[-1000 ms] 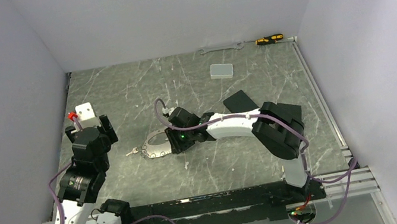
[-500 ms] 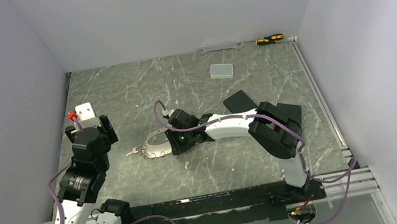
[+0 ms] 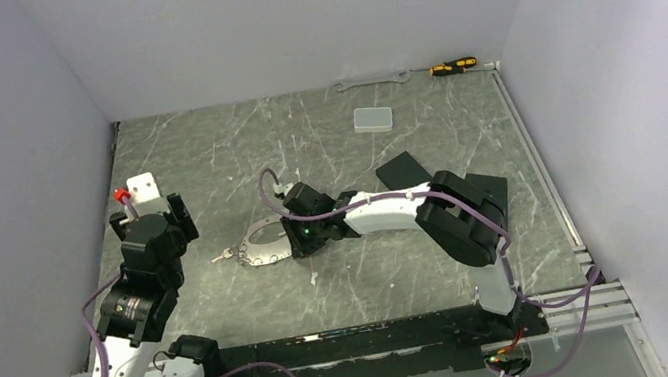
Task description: Put the keys on the keyring
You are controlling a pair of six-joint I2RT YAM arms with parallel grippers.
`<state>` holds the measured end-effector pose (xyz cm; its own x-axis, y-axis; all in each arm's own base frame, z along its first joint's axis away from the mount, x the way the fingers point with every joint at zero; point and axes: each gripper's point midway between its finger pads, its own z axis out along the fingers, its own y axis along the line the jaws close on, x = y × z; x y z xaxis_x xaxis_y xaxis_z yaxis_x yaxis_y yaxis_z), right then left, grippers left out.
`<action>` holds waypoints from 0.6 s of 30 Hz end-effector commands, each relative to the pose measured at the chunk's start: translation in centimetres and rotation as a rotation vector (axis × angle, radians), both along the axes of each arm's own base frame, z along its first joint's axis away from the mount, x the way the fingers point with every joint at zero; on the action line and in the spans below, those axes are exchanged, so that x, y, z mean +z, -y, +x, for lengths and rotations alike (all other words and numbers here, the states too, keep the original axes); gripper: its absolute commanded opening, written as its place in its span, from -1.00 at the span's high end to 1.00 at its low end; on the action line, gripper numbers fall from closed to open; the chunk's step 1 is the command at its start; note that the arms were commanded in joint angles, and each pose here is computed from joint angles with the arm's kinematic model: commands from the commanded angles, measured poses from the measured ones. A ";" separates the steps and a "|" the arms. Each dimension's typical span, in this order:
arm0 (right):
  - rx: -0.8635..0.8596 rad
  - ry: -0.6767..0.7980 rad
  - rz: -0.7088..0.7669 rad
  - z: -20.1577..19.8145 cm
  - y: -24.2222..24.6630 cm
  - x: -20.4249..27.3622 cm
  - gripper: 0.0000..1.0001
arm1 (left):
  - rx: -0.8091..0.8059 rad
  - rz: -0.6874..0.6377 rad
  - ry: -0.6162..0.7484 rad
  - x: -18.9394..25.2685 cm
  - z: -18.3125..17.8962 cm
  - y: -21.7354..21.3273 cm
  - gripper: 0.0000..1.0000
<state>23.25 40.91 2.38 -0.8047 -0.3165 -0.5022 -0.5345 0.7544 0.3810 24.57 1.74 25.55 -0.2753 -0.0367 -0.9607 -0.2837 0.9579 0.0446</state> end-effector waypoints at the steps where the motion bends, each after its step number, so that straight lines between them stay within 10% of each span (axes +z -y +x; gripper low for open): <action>1: -0.017 0.032 0.033 1.2 -1.0 1.0 0.56 | -0.010 0.000 0.034 0.9 0.2 0.1 -0.42; 18: -0.007 0.078 0.021 1.6 -0.5 2.8 1.00 | -0.013 0.002 0.032 0.9 0.2 0.1 -0.42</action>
